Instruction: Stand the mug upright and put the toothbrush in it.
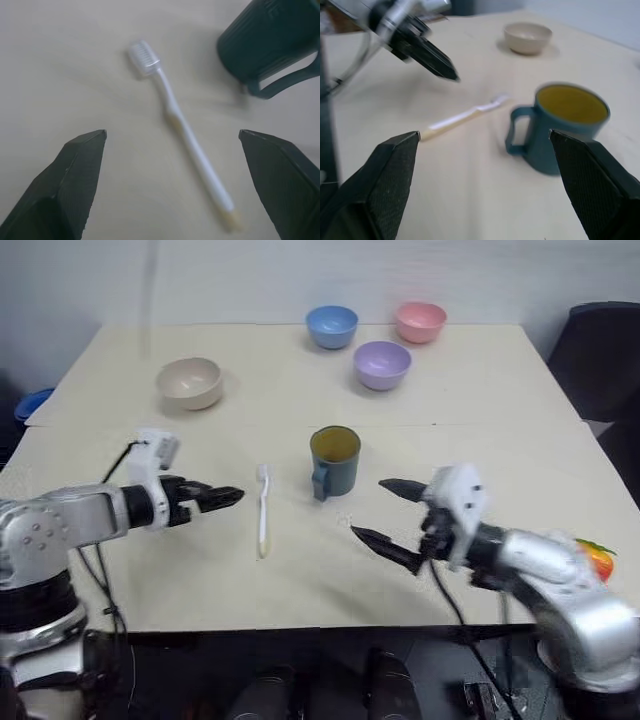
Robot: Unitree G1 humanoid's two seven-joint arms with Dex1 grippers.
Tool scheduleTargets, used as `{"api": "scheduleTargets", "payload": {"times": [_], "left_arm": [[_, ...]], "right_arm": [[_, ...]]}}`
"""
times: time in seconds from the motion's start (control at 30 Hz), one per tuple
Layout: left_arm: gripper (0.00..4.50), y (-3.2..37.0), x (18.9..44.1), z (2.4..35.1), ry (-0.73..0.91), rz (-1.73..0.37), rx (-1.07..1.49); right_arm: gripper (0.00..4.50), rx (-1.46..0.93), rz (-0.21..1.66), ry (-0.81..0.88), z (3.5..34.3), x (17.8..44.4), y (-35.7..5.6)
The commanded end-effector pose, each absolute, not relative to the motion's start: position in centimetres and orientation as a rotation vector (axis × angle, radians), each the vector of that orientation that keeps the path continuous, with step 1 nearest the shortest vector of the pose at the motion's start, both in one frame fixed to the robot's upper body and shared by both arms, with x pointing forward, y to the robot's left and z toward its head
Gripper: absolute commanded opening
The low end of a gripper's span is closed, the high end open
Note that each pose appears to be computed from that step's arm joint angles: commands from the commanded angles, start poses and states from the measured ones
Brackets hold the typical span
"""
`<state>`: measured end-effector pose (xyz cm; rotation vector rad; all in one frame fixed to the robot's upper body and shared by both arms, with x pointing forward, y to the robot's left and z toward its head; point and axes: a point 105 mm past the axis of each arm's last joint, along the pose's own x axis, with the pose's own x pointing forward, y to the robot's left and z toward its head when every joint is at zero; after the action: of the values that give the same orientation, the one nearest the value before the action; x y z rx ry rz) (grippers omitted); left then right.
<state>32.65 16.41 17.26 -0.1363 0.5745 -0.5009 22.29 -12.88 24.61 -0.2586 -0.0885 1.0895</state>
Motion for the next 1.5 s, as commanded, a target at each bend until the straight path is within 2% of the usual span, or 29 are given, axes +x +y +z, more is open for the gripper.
{"api": "scheduleTargets", "payload": {"times": [0.03,0.17,0.33,0.5,0.63,0.97,1.17,1.27,1.33,1.5], "left_arm": [[4.5,16.2,33.6,16.9,0.607,-0.436,-0.116],[4.5,14.9,35.7,16.2,0.668,-0.367,-0.184],[4.5,12.5,36.3,15.4,0.749,-0.419,-0.161],[4.5,10.5,36.4,13.8,0.855,-0.457,-0.157],[3.74,9.9,36.6,11.9,0.976,-0.427,-0.155],[0.92,9.2,38.0,11.9,1.065,-0.37,-0.023],[0.92,9.5,38.9,11.4,1.029,-0.354,-0.001],[0.5,9.9,38.7,11.0,1.044,-0.344,-0.022],[0.01,10.4,38.8,11.0,1.037,-0.327,-0.029],[0.01,12.5,40.7,12.6,0.883,-0.271,0.027]], "right_arm": [[4.29,-0.27,1.147,-0.105,26.3,20.6,-12.7],[4.29,-0.294,1.107,-0.134,27.6,20.7,-12.8],[4.29,-0.228,1.083,-0.191,28.5,20.7,-11.6],[4.29,-0.229,1.056,-0.182,27.9,20.9,-10.9],[4.32,-0.218,1.043,-0.198,28.1,21.1,-10.7],[4.32,-0.211,1.024,-0.235,28.8,21.4,-10.4],[4.32,-0.228,0.979,-0.229,28.5,21.6,-11.2],[4.32,-0.227,0.973,-0.221,28.1,21.6,-11.3],[4.32,-0.234,0.971,-0.211,27.7,21.6,-11.3],[4.32,-0.229,0.947,-0.169,26.8,21.6,-12.2]]}}
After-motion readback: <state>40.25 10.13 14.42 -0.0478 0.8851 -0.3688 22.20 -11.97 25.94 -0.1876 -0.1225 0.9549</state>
